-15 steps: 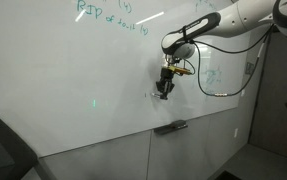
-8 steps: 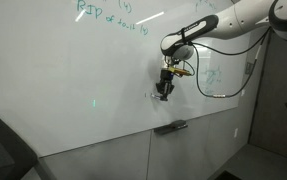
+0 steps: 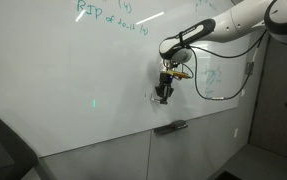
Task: Use pen on the left side of the pen holder to draw a smiley face
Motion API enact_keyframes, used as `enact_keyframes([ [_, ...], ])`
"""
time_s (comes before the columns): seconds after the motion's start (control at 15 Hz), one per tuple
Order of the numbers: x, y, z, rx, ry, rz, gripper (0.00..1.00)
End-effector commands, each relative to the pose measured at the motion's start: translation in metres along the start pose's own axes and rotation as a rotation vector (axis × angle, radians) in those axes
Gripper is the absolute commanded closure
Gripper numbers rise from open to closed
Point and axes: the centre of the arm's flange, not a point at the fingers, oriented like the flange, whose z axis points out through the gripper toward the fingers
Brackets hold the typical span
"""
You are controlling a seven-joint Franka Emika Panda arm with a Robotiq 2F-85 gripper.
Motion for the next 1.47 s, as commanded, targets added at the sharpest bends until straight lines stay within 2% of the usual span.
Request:
enact_keyframes([
  [0.0, -0.018, -0.011, -0.009, 0.002, -0.028, -0.008, 0.94],
  [0.27, -0.028, -0.027, 0.004, 0.013, -0.075, -0.040, 0.94],
  [0.53, -0.014, -0.053, 0.015, 0.012, -0.067, -0.097, 0.94],
  [0.93, -0.005, -0.079, 0.012, -0.002, -0.046, -0.143, 0.94],
  [1.4, 0.007, -0.083, 0.009, -0.083, -0.032, -0.181, 0.94],
])
